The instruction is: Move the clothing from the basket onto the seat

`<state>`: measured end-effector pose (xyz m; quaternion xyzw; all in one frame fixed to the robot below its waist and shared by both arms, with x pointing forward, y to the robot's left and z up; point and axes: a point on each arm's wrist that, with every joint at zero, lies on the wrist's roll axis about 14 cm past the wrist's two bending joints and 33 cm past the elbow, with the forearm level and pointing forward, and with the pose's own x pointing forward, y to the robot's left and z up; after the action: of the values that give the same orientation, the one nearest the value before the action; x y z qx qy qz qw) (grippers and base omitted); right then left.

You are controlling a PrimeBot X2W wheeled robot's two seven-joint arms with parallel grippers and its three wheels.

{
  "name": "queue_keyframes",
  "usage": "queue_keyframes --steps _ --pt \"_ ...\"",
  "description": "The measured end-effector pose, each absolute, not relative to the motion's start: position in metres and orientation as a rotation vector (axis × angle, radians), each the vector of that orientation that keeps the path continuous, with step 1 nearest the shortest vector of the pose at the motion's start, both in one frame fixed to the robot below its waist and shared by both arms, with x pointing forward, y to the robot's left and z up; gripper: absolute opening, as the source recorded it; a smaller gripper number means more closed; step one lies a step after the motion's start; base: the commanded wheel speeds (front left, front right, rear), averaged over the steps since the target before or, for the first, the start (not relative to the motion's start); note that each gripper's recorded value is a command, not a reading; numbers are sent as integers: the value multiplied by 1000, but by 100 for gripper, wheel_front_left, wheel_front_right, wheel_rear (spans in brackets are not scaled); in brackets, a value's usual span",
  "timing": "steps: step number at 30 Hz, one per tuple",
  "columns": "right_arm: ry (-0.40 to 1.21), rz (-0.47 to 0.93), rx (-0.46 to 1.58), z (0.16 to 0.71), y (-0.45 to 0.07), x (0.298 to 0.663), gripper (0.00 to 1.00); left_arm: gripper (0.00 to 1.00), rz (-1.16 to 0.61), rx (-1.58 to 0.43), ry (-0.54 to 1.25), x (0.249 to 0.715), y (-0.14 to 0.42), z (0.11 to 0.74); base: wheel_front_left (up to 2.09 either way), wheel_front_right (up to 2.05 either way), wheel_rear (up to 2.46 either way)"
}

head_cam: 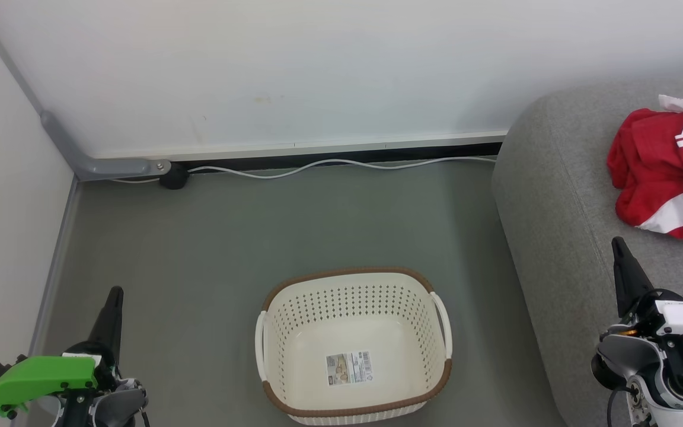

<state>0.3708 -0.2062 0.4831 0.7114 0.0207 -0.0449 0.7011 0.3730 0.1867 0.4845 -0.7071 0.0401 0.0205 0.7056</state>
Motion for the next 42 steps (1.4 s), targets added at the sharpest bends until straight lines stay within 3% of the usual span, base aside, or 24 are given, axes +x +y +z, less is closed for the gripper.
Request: queue_keyframes --steps 42 --pt "48 -97 1588 483 -206 371 0 0 45 -1572 87 373 187 485 0 0 0"
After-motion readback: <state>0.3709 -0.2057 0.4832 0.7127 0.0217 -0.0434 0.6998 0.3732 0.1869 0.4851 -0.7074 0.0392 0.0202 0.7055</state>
